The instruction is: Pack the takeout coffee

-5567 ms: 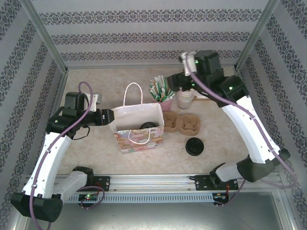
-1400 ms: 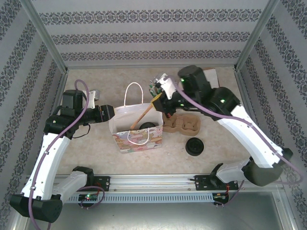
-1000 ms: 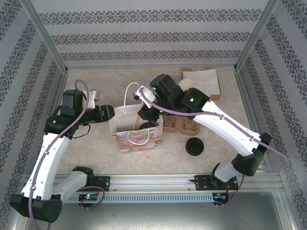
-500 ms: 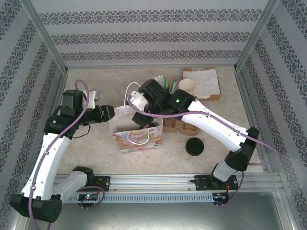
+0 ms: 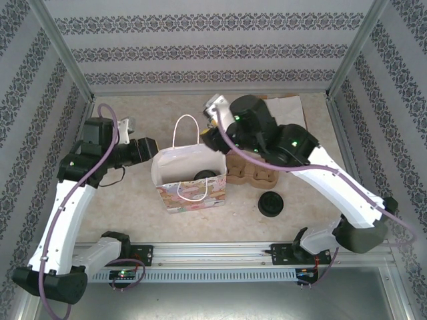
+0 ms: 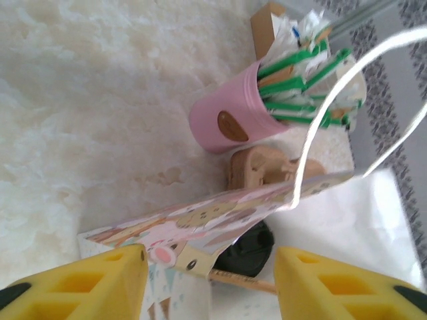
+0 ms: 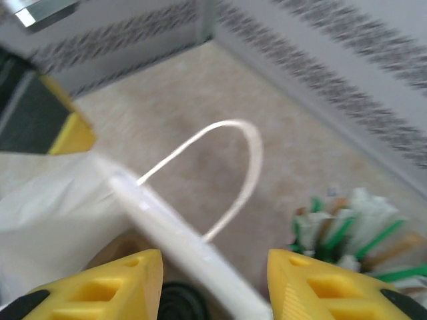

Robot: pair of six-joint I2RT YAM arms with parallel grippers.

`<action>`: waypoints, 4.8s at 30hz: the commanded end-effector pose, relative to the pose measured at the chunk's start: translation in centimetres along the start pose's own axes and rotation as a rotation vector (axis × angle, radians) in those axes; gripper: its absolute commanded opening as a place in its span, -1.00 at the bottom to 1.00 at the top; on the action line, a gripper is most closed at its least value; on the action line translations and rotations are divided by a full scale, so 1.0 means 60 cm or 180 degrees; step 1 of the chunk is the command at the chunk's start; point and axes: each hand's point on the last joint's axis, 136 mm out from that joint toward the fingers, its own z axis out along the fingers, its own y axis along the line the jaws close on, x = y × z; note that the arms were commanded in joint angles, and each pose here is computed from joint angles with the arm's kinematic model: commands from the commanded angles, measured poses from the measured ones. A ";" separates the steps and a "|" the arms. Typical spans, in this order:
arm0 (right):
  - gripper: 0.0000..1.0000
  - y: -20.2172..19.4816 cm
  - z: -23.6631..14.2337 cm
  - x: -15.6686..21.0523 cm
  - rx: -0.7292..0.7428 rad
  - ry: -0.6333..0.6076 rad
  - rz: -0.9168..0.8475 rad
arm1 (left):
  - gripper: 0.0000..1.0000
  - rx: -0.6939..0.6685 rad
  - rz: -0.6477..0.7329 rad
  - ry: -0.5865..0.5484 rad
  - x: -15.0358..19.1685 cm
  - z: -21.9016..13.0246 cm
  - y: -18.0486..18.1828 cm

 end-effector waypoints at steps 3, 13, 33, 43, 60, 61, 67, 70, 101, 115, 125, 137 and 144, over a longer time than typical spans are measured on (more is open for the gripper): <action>-0.11 -0.149 -0.015 0.003 0.0965 -0.0105 0.0652 | -0.03 -0.0233 -0.0537 0.0106 -0.009 -0.011 0.002; -0.07 -0.379 -0.058 0.094 0.1806 -0.0124 0.1703 | -0.14 -0.0472 -0.1240 0.0034 -0.026 -0.028 0.008; 0.03 -0.586 0.108 0.379 0.1702 0.1289 0.2411 | -0.19 -0.0735 -0.1499 -0.0121 -0.016 -0.034 0.041; -0.01 -0.630 0.178 0.466 0.1679 0.1614 0.2688 | -0.21 -0.0896 -0.1464 -0.0044 -0.003 -0.028 0.060; -0.03 -0.675 0.223 0.535 0.1803 0.1953 0.2800 | -0.21 -0.0884 -0.1403 0.0045 0.006 -0.020 0.062; -0.05 -0.675 0.224 0.540 0.1805 0.1984 0.2811 | -0.21 -0.0887 -0.1394 0.0053 0.006 -0.021 0.062; -0.12 -0.670 0.239 0.564 0.1755 0.2084 0.2876 | -0.22 -0.0857 -0.1326 0.0050 0.008 -0.026 0.058; -0.32 -0.670 0.238 0.567 0.1758 0.2113 0.2879 | -0.23 -0.0850 -0.1311 0.0051 0.010 -0.027 0.058; -0.08 -0.677 0.223 0.548 0.1803 0.2053 0.2778 | -0.24 -0.0793 -0.1280 0.0031 0.023 -0.025 0.062; -0.46 -0.666 0.257 0.582 0.1789 0.2243 0.2779 | -0.21 -0.0795 -0.1260 0.0002 0.026 -0.032 0.062; -0.75 -0.679 0.207 0.498 0.1927 0.1957 0.2615 | -0.21 -0.0757 -0.1256 -0.0007 0.023 -0.029 0.060; -1.00 -0.666 0.117 0.349 0.1984 0.1318 0.2454 | -0.19 -0.0590 -0.1190 -0.0026 0.017 -0.025 0.046; -1.00 -0.613 0.019 0.191 0.2075 0.0639 0.2020 | 0.00 -0.0201 -0.1089 0.0015 0.010 -0.009 0.016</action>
